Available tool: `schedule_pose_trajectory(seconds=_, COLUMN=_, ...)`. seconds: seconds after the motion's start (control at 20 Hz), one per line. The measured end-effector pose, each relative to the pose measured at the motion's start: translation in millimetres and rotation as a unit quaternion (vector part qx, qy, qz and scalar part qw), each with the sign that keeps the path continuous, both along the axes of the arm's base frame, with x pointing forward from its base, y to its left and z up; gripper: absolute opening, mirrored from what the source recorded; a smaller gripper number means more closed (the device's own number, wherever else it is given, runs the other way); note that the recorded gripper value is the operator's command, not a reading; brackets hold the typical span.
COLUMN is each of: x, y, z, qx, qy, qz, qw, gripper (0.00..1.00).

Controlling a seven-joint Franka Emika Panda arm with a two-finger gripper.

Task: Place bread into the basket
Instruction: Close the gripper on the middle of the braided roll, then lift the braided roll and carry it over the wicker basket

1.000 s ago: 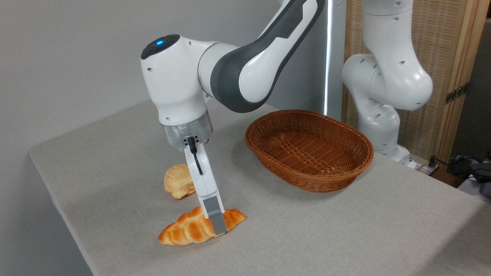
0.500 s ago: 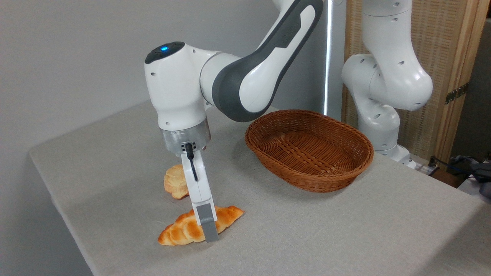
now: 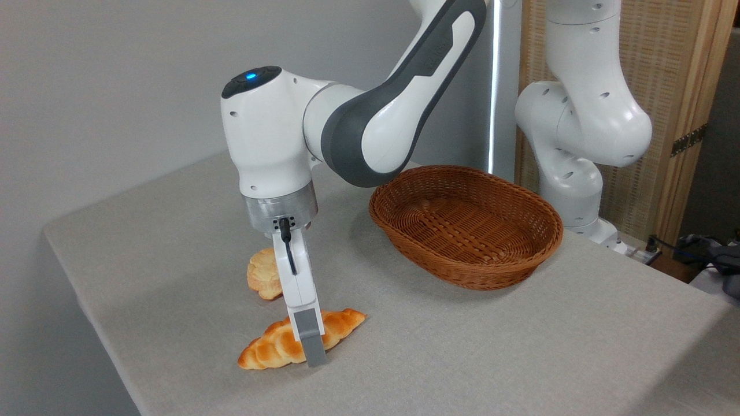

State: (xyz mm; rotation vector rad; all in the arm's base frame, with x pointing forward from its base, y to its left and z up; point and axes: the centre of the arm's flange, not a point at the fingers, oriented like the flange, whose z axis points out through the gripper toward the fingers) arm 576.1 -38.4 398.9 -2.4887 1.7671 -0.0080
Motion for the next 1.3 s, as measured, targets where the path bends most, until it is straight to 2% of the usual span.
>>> schedule_pose_trajectory(seconds=0.25, x=-1, y=-6, z=-1, qx=0.000, qy=0.001, qz=-0.006, qw=1.0000, gripper=0.39)
schedule_pose_trajectory(seconds=0.9, x=-3, y=-7, z=1, qx=0.000, qy=0.007, qz=-0.006, qw=1.0000, gripper=0.39)
schedule_pose_trajectory(seconds=1.0, x=-5, y=-6, z=7, qx=0.002, qy=0.015, qz=-0.004, qw=0.9999, gripper=0.39)
schedule_pose_trajectory(seconds=1.3, x=-9, y=-2, z=53, qx=0.006, qy=0.040, qz=0.005, qw=0.9992, gripper=0.39)
